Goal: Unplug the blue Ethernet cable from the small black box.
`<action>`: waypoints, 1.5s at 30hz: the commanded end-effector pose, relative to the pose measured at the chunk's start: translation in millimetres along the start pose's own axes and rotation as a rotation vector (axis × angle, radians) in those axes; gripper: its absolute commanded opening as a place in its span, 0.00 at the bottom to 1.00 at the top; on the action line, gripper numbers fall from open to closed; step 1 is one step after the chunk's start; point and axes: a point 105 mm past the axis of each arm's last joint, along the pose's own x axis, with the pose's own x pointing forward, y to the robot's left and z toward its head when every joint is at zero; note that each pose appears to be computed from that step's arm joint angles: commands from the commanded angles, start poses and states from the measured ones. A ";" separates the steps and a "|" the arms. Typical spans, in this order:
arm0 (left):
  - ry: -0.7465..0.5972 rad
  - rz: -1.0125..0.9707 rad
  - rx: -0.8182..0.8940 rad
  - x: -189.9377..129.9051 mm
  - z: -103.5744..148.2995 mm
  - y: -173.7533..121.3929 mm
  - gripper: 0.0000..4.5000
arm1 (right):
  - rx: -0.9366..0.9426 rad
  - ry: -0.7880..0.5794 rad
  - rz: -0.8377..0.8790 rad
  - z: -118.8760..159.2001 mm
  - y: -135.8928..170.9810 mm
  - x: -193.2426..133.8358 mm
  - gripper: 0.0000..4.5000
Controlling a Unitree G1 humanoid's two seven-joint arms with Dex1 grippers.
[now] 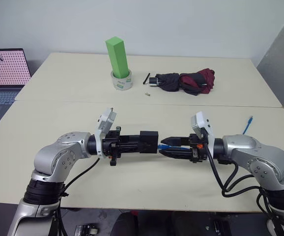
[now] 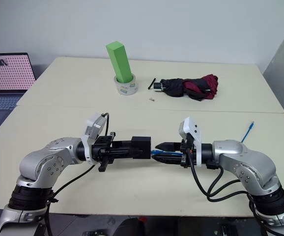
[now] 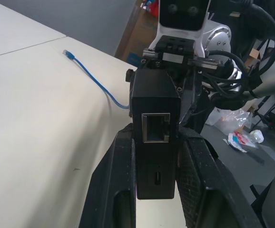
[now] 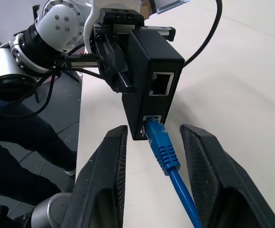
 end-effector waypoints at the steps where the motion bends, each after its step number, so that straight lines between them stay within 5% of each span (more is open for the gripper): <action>1: -0.011 -0.027 0.044 2.1 10.9 -5.9 0.17 | -0.026 -0.019 0.032 8.8 3.5 2.0 0.41; 7: -0.013 -0.028 0.048 2.9 11.9 -6.1 0.17 | -0.027 -0.012 0.037 8.5 1.6 3.2 0.41; 16: -0.025 -0.035 0.050 6.9 14.5 -7.2 0.17 | -0.065 0.027 0.058 6.2 0.9 5.6 0.01; 35: 0.080 0.008 0.098 -7.3 -1.0 -1.5 0.17 | -0.060 0.139 0.011 -5.7 -21.8 -22.0 0.01; 39: 0.079 0.035 0.105 -12.1 -1.3 1.8 0.17 | -0.066 0.144 -0.064 -10.6 -36.5 -29.9 0.00; 45: 0.102 0.092 0.132 -12.7 -8.8 10.9 0.17 | -0.224 0.148 -0.766 -24.2 -152.7 -60.2 0.00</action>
